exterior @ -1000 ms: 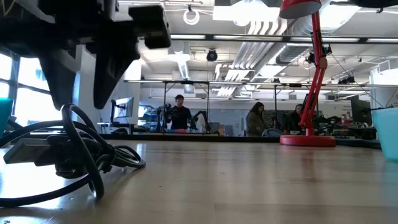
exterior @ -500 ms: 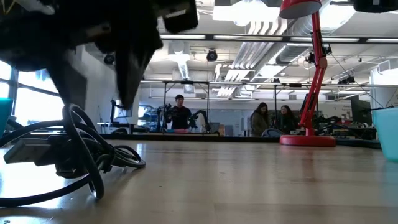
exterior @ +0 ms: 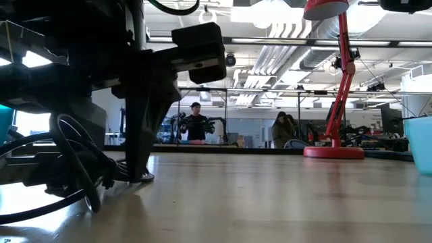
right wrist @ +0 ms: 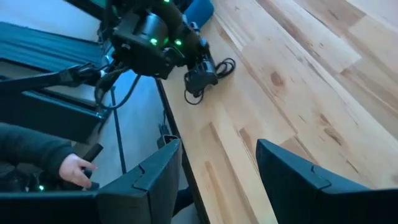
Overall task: Pick & Place USB Port
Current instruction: Put the black charger cable into the light blue bin
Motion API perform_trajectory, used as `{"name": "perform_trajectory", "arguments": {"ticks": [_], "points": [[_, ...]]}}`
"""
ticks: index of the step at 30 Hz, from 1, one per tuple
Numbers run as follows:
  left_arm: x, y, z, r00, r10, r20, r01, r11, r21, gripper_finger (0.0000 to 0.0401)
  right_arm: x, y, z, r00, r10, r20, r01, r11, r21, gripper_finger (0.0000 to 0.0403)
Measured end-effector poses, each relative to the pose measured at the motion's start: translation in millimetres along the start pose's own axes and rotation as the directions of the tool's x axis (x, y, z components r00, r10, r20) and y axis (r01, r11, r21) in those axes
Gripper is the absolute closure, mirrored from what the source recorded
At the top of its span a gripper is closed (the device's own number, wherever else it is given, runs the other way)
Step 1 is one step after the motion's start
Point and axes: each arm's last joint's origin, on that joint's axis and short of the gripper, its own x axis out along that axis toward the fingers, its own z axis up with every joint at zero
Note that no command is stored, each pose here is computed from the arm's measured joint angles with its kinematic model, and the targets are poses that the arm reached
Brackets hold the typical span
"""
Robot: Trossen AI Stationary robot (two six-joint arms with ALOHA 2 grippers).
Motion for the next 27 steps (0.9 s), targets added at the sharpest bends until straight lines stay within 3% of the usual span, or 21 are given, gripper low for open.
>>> {"name": "perform_trajectory", "arguments": {"ticks": [5, 8, 11, 15, 19, 23, 25, 27], "points": [[-9, 8, 4, 0.991, 0.023, -0.135, -0.019, 0.999, 0.03, 0.0378, 0, 7, 2, 0.997, 0.066, 0.026, -0.063, 0.992, -0.109, 0.0204], [-24, 19, 3, 0.974, 0.034, -0.225, -0.024, 0.999, 0.048, 0.0372, -1, 15, 6, 0.986, 0.151, 0.065, -0.134, 0.968, -0.211, 0.0204], [-44, 33, 5, 0.97, 0.045, -0.237, -0.03, 0.997, 0.065, 0.0377, -4, 25, 11, 0.961, 0.256, 0.105, -0.211, 0.923, -0.321, 0.0204], [-86, 52, -4, 0.957, 0.009, -0.289, -0.026, 0.998, -0.056, 0.0388, -7, 34, 15, 0.924, 0.357, 0.134, -0.263, 0.852, -0.452, 0.0204], [-143, 78, -18, 0.933, 0.097, -0.346, -0.153, 0.978, -0.14, 0.0386, -9, 37, 17, 0.909, 0.387, 0.153, -0.245, 0.795, -0.555, 0.0204], [-212, 103, -18, 0.925, 0.309, -0.221, -0.363, 0.89, -0.276, 0.0388, -9, 37, 18, 0.909, 0.384, 0.159, -0.214, 0.761, -0.613, 0.0204], [-243, 111, -19, 0.892, 0.426, -0.149, -0.451, 0.82, -0.352, 0.0388, -9, 38, 20, 0.902, 0.396, 0.17, -0.202, 0.737, -0.645, 0.0204], [-267, 114, -20, 0.821, 0.569, -0.044, -0.533, 0.737, -0.416, 0.0388, -16, 42, 25, 0.88, 0.442, 0.176, -0.213, 0.697, -0.684, 0.0204]]}}
